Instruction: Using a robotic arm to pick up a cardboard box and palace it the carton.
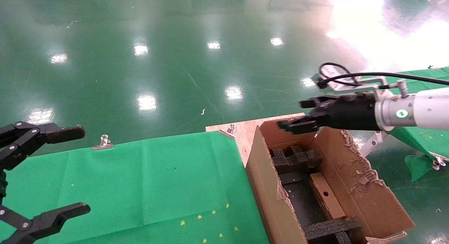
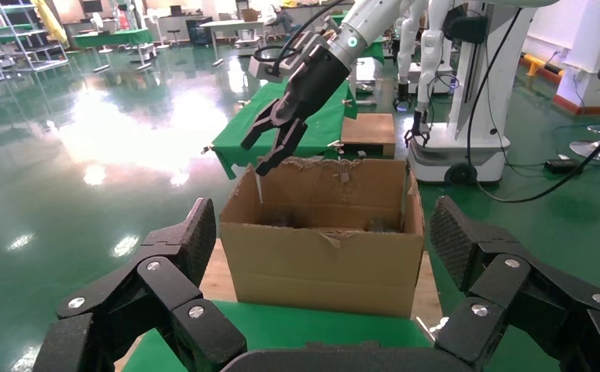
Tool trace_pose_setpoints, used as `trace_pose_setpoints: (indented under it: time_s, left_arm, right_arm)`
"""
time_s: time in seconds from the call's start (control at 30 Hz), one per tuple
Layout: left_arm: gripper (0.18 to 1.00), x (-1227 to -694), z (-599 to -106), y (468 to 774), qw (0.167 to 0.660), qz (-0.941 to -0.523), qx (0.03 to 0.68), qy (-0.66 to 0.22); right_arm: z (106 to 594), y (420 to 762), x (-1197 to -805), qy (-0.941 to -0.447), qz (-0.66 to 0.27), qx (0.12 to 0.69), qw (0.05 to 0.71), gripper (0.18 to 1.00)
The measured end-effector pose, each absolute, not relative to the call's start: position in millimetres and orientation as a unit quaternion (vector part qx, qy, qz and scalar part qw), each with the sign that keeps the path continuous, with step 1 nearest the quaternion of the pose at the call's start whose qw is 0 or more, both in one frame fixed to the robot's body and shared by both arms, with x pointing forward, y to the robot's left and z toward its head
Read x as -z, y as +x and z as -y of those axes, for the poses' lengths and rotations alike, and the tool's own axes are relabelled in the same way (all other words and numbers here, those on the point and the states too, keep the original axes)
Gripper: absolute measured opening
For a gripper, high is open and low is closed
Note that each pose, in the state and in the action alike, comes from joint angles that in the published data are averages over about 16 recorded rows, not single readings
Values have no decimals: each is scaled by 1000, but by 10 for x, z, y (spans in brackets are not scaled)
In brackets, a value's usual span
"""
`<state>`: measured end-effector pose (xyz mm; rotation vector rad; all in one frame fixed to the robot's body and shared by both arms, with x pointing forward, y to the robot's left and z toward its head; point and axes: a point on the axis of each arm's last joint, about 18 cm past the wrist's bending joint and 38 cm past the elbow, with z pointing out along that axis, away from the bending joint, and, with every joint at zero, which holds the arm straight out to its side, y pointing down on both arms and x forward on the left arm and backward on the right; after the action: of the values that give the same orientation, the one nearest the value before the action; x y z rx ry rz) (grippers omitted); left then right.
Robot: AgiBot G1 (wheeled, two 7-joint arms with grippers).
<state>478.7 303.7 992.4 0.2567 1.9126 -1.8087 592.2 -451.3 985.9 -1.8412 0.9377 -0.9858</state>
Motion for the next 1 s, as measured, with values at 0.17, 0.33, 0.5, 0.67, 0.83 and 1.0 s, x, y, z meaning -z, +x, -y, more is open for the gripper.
trace_pose_setpoints:
  time_s: [0.17, 0.33, 0.5, 0.67, 0.83, 1.0]
  left_arm:
    - [1001, -9924, -3037, 4787, 246, -701, 663, 94]
    - [1001, -9924, -3038, 4787, 246, -701, 663, 94]
    - [1001, -9924, -3038, 4787, 246, -701, 663, 94]
    - [1001, -9924, -3037, 4787, 246, -701, 663, 94]
    - [1001, -9924, -3038, 4787, 246, -701, 663, 94]
    - [1001, -9924, -3038, 4787, 246, -701, 663, 94]
  right_arm:
    - [4389, 5883, -9920, -742, -349, 388, 422, 1000]
    - [4370, 5879, -9921, -743, -346, 386, 424, 1001]
    - [4348, 5882, -9898, -744, -344, 381, 428, 1001]
    - [4248, 5868, -9877, -751, -328, 369, 439, 1001]
    - [4083, 5829, -9863, -760, -298, 351, 458, 1001]
    - [3910, 5772, -9852, -769, -264, 333, 478, 1001]
